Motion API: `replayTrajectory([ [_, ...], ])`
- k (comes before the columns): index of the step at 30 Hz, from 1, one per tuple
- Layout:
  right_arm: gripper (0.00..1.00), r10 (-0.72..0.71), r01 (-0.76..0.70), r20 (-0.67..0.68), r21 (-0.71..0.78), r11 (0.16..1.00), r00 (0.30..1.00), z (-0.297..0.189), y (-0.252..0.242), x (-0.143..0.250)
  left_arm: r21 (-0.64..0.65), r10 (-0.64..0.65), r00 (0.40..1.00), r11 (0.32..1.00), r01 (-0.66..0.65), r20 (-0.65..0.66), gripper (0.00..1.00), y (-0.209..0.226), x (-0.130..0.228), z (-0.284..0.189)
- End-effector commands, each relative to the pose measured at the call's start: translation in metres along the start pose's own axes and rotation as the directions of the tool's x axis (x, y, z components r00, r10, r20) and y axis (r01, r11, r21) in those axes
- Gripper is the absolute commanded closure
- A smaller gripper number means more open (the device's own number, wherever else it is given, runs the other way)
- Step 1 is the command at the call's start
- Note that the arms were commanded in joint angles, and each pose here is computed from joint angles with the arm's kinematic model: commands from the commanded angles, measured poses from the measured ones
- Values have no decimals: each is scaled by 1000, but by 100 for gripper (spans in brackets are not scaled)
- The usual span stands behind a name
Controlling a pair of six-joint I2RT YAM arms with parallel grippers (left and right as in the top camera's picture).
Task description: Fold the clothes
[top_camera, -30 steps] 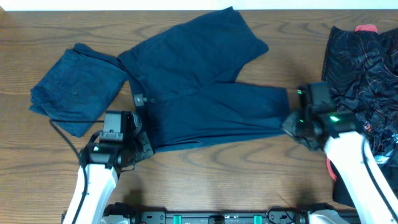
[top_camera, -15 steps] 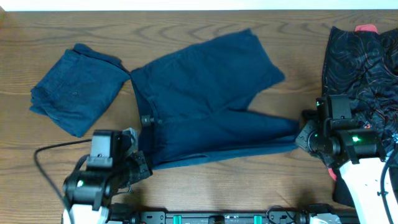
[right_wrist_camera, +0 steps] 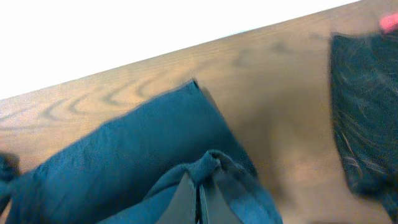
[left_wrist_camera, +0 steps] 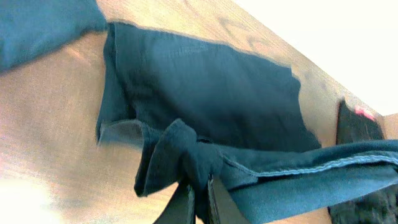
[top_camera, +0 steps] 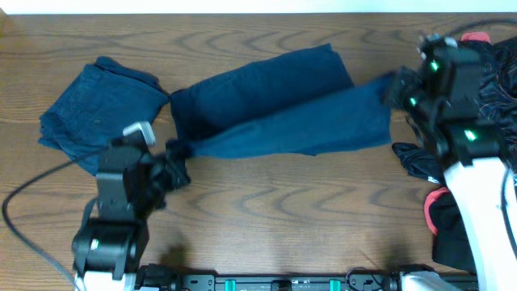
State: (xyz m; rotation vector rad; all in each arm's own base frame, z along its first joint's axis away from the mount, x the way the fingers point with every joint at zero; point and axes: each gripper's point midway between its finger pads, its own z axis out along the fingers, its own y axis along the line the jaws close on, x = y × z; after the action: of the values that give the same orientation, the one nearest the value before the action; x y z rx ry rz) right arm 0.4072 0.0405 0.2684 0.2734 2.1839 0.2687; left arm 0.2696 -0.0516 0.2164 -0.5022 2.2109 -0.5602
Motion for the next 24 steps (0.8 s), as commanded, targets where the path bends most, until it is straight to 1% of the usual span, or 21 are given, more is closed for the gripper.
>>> replayTrajectory([
  [1,99,-83,73,71,139,988,994,34,-29,-23,-199,-36,993,978,58,114,94,36,-29,21],
  [3,99,-90,78,89,128,989,992,58,-25,-25,-215,-35,993,975,59,114,94,39,-36,42],
  [7,99,-103,93,101,97,991,990,105,-19,-19,-300,-48,989,950,88,138,94,61,-46,86],
  [12,99,-118,111,107,70,991,987,152,-9,-2,-305,-57,986,947,105,160,94,74,-53,134],
  [18,99,-136,132,141,39,990,981,188,3,10,-255,-39,973,962,98,229,94,76,-67,177],
  [24,99,-154,154,170,14,988,973,209,14,19,-273,-31,961,956,109,275,94,88,-71,197],
])
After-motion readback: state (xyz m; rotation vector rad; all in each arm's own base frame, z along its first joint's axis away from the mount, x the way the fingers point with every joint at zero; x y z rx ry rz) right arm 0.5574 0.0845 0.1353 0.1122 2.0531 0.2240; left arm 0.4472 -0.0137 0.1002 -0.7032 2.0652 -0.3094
